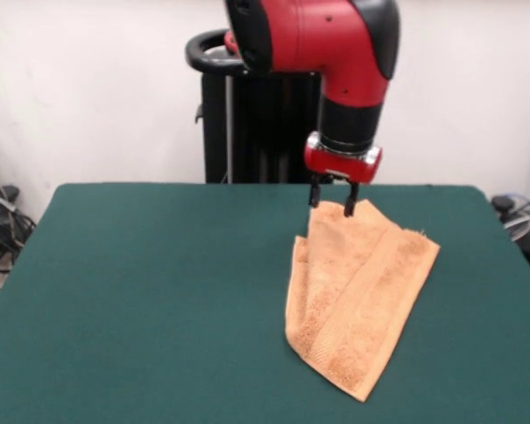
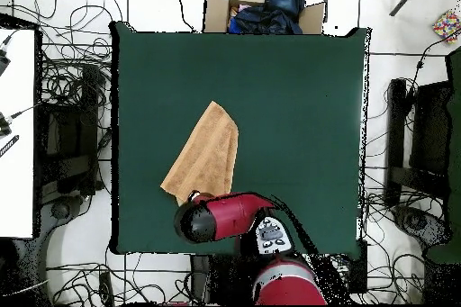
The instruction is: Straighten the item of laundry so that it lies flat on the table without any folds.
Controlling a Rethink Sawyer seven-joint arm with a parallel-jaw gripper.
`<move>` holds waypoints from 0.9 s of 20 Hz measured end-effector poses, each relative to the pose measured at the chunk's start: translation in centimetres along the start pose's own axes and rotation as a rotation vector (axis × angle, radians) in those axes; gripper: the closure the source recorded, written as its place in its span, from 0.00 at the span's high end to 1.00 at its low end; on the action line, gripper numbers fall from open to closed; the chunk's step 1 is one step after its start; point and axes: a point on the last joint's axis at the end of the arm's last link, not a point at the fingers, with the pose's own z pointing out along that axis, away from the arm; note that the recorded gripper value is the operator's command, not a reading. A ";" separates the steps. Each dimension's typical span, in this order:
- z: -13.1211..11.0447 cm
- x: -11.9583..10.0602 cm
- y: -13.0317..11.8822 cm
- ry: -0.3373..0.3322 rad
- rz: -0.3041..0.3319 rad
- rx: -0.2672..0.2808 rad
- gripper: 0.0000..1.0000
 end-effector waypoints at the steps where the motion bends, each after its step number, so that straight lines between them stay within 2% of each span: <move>1: 0.0 0.0 -0.2 0.002 -0.012 -0.002 1.00; 8: 0.2 0.1 -0.3 0.020 -0.049 -0.014 1.00; 13: 0.2 0.2 0.6 0.022 -0.064 -0.027 1.00; 18: 0.1 1.3 2.3 0.025 -0.108 -0.021 1.00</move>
